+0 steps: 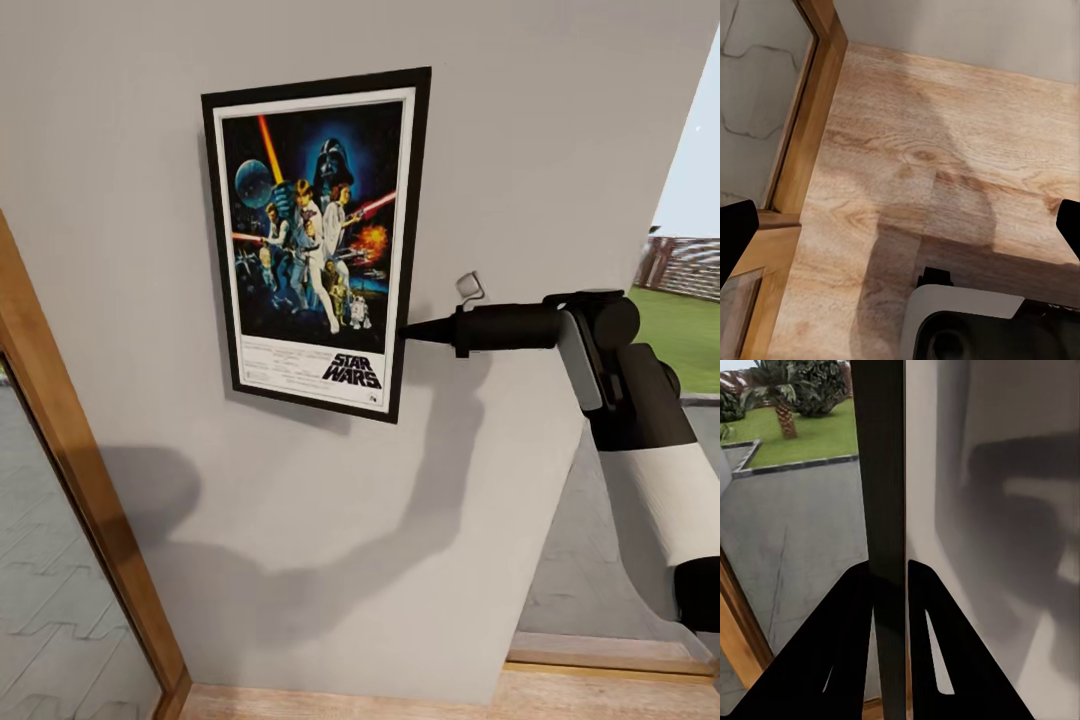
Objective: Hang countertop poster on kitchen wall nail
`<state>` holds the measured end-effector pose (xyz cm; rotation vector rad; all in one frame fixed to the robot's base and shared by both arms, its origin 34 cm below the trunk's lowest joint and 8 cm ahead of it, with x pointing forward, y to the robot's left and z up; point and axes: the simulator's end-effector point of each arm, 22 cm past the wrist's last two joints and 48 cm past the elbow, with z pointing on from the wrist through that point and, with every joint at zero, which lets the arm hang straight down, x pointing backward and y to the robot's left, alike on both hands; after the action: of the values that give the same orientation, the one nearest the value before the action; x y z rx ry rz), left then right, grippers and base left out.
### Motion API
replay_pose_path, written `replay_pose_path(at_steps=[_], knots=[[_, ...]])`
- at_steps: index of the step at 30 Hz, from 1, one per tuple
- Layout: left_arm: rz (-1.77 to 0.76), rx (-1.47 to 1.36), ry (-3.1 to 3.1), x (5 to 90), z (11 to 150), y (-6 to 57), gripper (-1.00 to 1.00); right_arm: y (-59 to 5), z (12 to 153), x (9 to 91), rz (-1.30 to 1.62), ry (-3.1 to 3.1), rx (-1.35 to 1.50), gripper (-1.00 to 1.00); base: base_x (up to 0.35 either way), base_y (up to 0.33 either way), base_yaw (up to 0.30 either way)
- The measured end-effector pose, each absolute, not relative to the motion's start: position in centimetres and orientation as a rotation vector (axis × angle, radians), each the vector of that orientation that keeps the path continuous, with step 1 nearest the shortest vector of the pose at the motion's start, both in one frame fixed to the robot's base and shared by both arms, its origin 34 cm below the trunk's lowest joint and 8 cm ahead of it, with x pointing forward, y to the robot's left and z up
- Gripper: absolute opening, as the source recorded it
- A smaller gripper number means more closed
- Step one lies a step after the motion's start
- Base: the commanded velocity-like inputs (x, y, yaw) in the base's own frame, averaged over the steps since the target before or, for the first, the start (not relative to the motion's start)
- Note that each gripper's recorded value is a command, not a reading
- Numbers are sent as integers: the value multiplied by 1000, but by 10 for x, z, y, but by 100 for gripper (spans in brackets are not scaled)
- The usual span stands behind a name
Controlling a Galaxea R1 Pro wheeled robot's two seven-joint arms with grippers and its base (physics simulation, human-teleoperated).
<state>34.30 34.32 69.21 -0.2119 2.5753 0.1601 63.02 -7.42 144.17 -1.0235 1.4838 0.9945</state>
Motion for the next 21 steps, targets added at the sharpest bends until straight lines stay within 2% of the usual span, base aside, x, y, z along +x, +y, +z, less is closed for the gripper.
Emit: replay_pose_path(at_steps=[21], knots=[[160, -212, 2576, 343, 692, 343, 100, -74, 1447, 631, 992, 1485, -1022, -100, 0, 0, 0]])
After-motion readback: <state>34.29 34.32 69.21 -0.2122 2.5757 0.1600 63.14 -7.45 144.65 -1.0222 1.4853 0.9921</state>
